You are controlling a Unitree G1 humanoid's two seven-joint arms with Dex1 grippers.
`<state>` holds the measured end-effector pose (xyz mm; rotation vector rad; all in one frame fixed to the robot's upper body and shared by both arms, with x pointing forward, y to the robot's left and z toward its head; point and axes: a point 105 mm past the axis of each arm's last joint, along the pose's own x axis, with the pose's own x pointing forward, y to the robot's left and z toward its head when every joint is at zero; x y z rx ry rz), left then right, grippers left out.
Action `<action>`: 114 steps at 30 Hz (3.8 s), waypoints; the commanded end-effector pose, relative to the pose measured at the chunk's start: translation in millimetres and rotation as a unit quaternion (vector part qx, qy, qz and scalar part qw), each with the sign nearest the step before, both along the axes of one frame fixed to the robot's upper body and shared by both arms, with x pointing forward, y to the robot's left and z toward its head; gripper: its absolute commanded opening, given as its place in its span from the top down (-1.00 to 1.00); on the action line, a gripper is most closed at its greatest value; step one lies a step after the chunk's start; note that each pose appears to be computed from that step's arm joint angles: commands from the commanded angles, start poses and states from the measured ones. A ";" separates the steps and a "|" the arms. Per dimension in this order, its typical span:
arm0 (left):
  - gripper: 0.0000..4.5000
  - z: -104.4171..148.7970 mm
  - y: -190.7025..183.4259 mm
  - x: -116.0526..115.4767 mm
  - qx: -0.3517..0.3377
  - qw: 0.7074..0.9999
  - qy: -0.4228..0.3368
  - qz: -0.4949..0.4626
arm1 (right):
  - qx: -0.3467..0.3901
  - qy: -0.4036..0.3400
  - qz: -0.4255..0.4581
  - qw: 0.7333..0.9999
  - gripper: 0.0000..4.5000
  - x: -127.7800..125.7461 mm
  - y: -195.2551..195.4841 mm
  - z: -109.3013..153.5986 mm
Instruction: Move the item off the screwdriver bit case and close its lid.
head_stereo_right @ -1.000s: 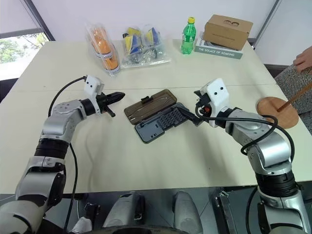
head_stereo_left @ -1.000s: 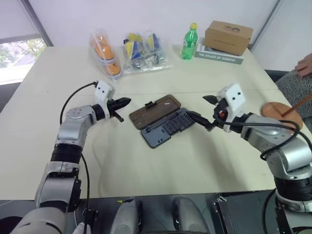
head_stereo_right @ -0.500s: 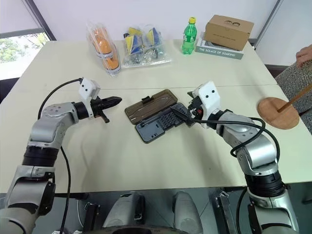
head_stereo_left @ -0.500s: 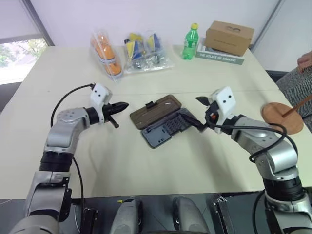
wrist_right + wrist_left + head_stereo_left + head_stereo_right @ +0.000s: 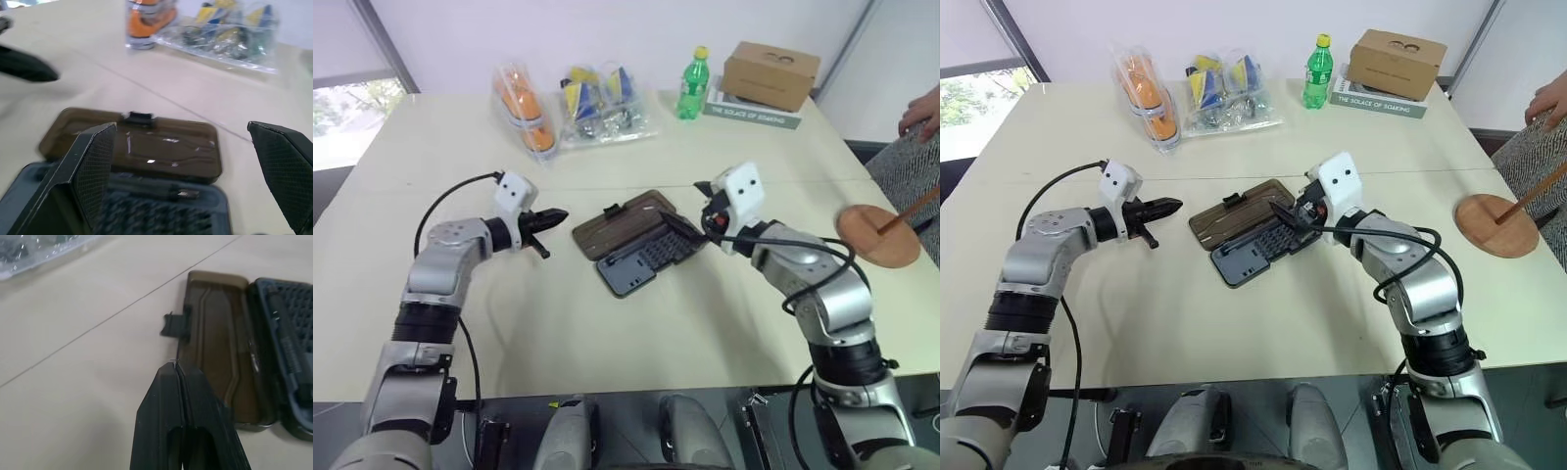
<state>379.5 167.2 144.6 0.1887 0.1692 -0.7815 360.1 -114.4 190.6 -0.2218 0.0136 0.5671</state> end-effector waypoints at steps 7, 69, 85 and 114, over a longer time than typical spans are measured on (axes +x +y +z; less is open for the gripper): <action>1.00 13.3 -6.6 2.1 0.001 0.999 -0.041 0.001 | 0.015 0.087 -0.089 0.992 -0.98 67.9 13.8 7.5; 1.00 -6.4 -29.8 -2.9 0.006 0.998 -0.055 -0.003 | 0.022 0.277 -0.370 0.887 0.97 -33.4 -58.2 -73.9; 1.00 0.2 -44.6 11.2 0.015 0.997 -0.061 -0.050 | 0.003 0.248 -0.309 0.918 0.97 -36.2 -21.0 -63.7; 1.00 -3.8 -37.6 2.3 0.011 0.998 -0.064 -0.028 | -0.069 0.265 -0.217 0.937 0.97 -33.4 -3.4 -73.6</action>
